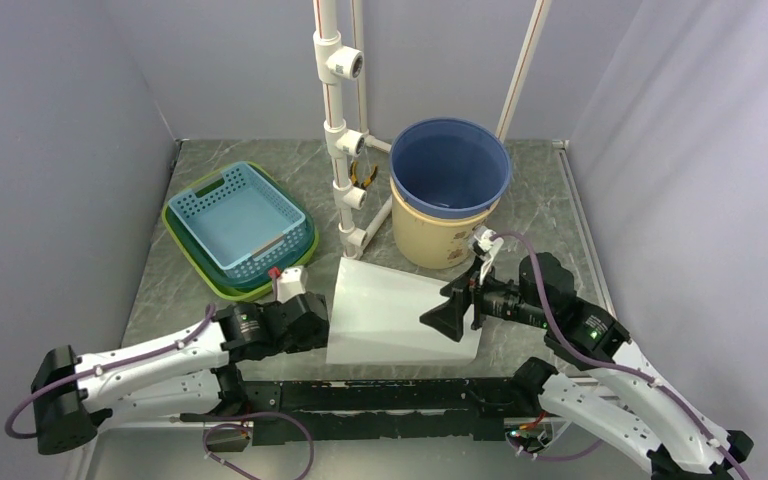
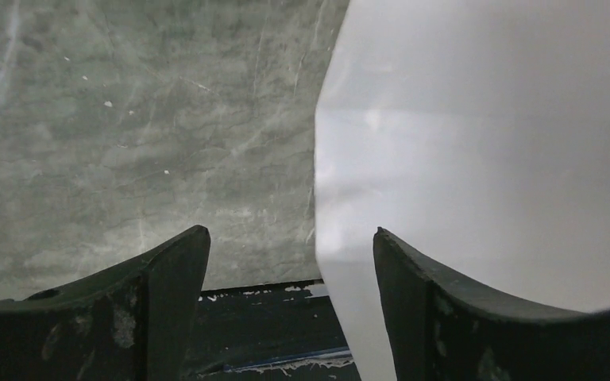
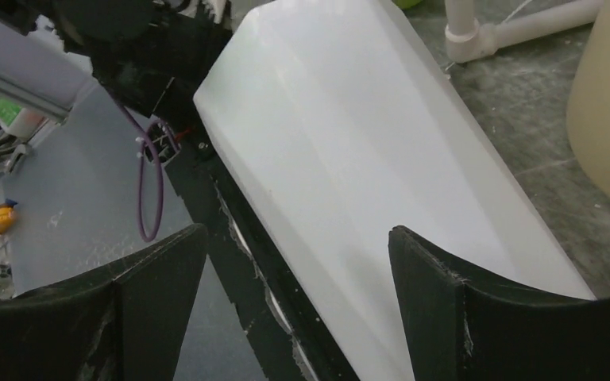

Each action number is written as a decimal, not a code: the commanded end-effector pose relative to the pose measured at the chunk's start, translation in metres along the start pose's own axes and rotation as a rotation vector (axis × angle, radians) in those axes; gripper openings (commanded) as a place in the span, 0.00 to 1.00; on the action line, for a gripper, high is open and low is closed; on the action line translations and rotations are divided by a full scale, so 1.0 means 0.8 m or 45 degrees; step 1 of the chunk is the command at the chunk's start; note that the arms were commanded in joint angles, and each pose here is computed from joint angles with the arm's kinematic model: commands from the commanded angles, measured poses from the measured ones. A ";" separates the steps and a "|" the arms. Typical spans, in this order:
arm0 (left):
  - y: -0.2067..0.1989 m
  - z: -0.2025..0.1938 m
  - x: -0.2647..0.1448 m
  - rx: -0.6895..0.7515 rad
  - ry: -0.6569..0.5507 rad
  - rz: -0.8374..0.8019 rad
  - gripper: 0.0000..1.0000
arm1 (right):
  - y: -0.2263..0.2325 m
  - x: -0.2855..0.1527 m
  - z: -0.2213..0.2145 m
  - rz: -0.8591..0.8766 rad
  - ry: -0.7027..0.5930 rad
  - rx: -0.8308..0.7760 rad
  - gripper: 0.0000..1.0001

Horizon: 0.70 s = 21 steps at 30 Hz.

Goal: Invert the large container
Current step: Turn the container upside down at the center of the board.

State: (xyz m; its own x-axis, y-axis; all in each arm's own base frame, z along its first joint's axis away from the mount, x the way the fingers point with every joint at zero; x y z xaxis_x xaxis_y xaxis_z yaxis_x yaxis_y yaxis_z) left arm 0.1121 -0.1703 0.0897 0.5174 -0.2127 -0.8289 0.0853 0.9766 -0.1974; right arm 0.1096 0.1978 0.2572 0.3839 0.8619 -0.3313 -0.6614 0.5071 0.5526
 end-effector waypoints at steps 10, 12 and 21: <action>0.054 0.039 -0.079 -0.099 -0.156 0.151 0.86 | -0.083 -0.042 0.049 -0.656 -0.358 0.165 0.98; 0.060 0.042 -0.087 -0.119 -0.179 0.141 0.88 | -0.082 -0.044 0.053 -0.650 -0.413 0.205 0.99; 0.051 0.065 -0.125 -0.077 -0.278 -0.040 0.94 | -0.101 -0.060 0.051 -0.797 -0.502 0.347 1.00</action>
State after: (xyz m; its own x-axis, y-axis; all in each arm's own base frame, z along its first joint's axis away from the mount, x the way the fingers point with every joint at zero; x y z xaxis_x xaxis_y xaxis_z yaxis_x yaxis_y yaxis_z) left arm 0.1051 -0.1075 0.1693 0.6518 -0.1772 -0.7374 0.0023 0.9728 -0.2317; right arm 0.1615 0.1302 0.2548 0.8166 0.4446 -0.3681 -0.2083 0.8217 0.5305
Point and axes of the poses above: each gripper's point midway between its finger pads, its own x axis out along the fingers, its own y axis along the line the jaws close on, z = x × y, the point moved 2 cm from there along -x, back along the fingers, and after that the axes turned 10 degrees about x, right-handed, at the moved point
